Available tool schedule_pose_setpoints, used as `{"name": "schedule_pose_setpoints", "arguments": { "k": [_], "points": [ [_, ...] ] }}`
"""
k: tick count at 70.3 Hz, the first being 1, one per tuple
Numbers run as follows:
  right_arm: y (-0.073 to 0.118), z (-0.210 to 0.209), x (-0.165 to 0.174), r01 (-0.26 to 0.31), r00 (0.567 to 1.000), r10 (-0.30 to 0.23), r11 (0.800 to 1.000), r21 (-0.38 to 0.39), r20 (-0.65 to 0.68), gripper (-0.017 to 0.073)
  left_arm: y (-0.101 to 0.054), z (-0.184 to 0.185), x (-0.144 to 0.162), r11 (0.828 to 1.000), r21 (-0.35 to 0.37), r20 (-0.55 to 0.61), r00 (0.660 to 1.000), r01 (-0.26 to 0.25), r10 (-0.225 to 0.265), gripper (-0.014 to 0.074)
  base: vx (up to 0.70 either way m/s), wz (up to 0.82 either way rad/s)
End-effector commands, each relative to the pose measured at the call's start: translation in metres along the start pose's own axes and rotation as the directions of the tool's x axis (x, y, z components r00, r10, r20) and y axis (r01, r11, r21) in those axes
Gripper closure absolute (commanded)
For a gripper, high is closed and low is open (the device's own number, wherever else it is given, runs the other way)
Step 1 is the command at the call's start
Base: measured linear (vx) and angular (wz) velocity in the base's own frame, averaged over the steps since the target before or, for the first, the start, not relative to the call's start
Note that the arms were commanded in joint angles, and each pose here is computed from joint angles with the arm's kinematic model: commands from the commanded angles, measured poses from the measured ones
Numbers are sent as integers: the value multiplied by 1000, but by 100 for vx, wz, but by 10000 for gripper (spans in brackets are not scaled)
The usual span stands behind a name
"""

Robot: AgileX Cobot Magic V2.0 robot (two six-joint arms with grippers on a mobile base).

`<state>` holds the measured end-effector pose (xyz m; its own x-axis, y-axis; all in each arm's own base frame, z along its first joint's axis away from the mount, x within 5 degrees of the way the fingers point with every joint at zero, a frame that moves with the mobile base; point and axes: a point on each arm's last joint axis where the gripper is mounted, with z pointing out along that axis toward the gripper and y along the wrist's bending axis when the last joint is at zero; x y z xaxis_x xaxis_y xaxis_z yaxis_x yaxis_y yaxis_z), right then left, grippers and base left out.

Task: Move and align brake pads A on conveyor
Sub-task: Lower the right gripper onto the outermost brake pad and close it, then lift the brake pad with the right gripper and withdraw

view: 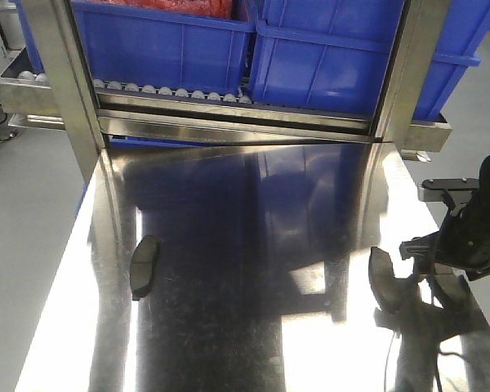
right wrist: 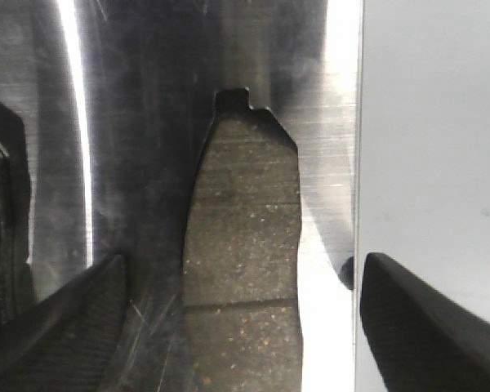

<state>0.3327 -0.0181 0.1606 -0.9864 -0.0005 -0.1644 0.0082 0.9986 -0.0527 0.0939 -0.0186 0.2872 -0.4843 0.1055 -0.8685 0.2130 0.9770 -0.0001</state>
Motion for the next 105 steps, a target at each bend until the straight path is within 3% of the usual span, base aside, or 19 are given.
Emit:
{"name": "schedule_pose_setpoints", "arguments": {
  "k": [1,14,29,43,51,64,76,88,105],
  "points": [
    [-1,-19,-9,12,996,-12,1000,7,90,18,0,-5,-17,1000,0,119,993,12,-12,447,0,0],
    [-1,-19,-9,11,996,-11,1000,6,85,107,0,-5,-17,1000,0,119,993,12,-12,447,0,0],
    [-1,-19,-8,11,997,-11,1000,6,75,352,0,-5,-17,1000,0,119,993,12,-12,447,0,0],
    [-1,-19,-8,11,997,-12,1000,6,76,518,0,-5,-17,1000,0,119,993,12,-12,447,0,0],
    [-1,-20,-8,12,997,-12,1000,7,81,571,0,-5,-17,1000,0,119,993,12,-12,447,0,0],
    [-2,-45,-7,17,982,-19,1000,13,189,566,0,-5,-17,1000,0,119,993,12,-12,447,0,0],
    [-1,-78,17,18,928,-24,1000,18,372,566,0,-5,-17,1000,0,119,993,12,-12,447,0,0],
    [-1,-118,50,11,828,-23,1000,25,560,564,0,-5,-17,1000,0,119,993,12,-12,447,0,0],
    [-1,-159,104,-3,710,-21,999,32,704,563,0,-5,-17,1000,0,119,993,12,-12,447,0,0]
  ]
}}
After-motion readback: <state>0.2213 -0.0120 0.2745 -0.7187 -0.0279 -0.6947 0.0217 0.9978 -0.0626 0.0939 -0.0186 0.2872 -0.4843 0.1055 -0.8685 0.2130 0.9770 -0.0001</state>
